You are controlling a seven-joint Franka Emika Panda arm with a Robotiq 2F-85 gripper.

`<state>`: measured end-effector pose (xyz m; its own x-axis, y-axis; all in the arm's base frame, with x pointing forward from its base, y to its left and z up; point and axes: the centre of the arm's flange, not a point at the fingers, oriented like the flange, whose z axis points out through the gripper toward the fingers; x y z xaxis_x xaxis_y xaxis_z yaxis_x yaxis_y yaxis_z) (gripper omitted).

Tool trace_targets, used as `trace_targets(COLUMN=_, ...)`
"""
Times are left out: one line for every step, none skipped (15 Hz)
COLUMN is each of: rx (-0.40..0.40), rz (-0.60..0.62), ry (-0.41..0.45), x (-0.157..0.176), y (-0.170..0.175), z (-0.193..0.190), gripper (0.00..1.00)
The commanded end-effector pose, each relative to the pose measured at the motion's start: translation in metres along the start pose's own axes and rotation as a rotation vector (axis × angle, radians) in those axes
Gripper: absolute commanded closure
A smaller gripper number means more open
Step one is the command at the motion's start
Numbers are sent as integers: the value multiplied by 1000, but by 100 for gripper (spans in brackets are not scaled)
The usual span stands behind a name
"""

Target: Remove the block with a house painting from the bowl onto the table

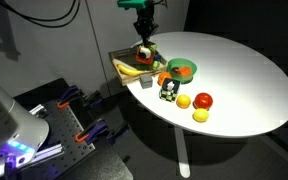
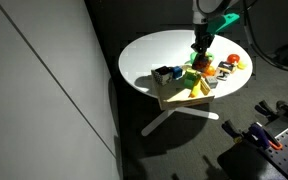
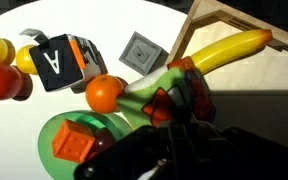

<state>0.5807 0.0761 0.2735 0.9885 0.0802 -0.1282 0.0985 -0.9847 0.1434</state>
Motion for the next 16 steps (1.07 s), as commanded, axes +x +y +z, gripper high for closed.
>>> trace_targets(rx=-20, rz=12, ry=-8, x=-29, y=25, z=-5, gripper=96)
trace_targets(rx=-25, rz=21, ry=-13, x=-33, y=31, z=-3, gripper=96)
trace_targets(rx=-30, rz=28, ry=-19, x=-38, y=37, z=-1, gripper=96)
trace_targets(rx=-41, rz=37, ry=-25, x=-42, y=43, z=3, gripper=96)
trace_targets(rx=-50, rz=43, ry=-33, x=-45, y=48, z=7, gripper=96)
trace_targets(rx=-64, rz=53, ry=-43, x=-49, y=54, z=14, gripper=96)
trace_targets(rx=-70, rz=56, ry=-54, x=-52, y=58, z=18, gripper=96)
trace_targets(rx=-82, rz=62, ry=-62, x=-54, y=63, z=24, gripper=96)
trace_targets(rx=-88, rz=64, ry=-71, x=-56, y=66, z=31, gripper=96)
trace_targets(rx=-96, rz=67, ry=-77, x=-59, y=69, z=36, gripper=96)
trace_targets(rx=-102, rz=69, ry=-79, x=-61, y=71, z=42, gripper=96)
trace_targets(rx=-110, rz=75, ry=-74, x=-63, y=72, z=48, gripper=96)
trace_targets(rx=-114, rz=78, ry=-65, x=-65, y=73, z=53, gripper=96)
trace_targets(rx=-121, rz=84, ry=-54, x=-67, y=75, z=58, gripper=96)
trace_targets(rx=-129, rz=88, ry=-46, x=-68, y=76, z=61, gripper=96)
trace_targets(rx=-138, rz=91, ry=-41, x=-70, y=78, z=66, gripper=96)
